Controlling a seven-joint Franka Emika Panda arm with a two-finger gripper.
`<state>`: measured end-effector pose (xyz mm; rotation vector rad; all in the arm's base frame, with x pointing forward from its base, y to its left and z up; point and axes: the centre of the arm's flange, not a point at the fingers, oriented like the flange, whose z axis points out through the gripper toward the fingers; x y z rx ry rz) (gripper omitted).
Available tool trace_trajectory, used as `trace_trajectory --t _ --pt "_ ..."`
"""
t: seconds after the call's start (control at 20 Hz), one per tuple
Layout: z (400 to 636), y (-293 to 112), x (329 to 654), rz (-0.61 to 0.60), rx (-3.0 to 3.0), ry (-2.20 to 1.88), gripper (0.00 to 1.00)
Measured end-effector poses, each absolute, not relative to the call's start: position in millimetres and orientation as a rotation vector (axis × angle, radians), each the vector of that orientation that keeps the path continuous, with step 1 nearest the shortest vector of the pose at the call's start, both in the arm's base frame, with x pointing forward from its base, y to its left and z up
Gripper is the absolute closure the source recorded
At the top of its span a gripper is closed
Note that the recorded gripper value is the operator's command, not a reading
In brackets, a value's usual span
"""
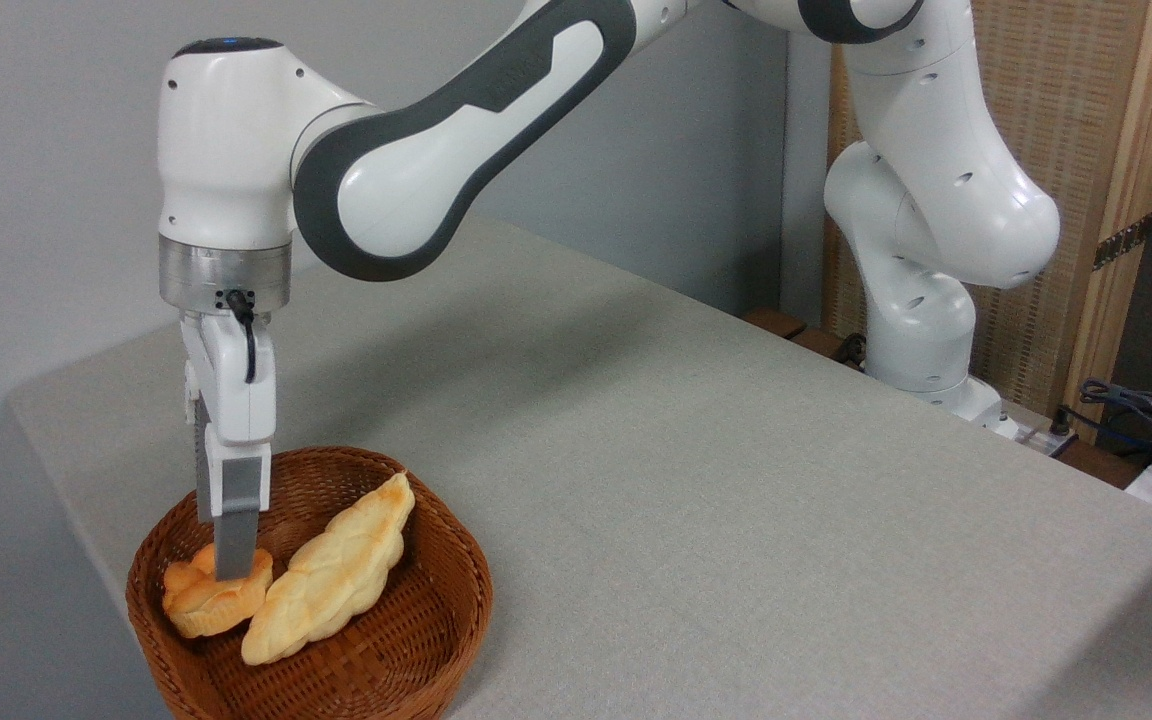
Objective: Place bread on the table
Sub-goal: 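Close the gripper fingers around the small orange bun in the basket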
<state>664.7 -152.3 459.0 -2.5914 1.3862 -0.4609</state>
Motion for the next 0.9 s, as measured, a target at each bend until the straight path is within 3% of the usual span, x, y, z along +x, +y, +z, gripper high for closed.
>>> trace_trajectory --t 0.55,0.9 --pt "436 -152 663 -0.394 -2.568 1.415 0.0" --pt "433 -154 668 -0.449 -2.556 1.414 0.0"
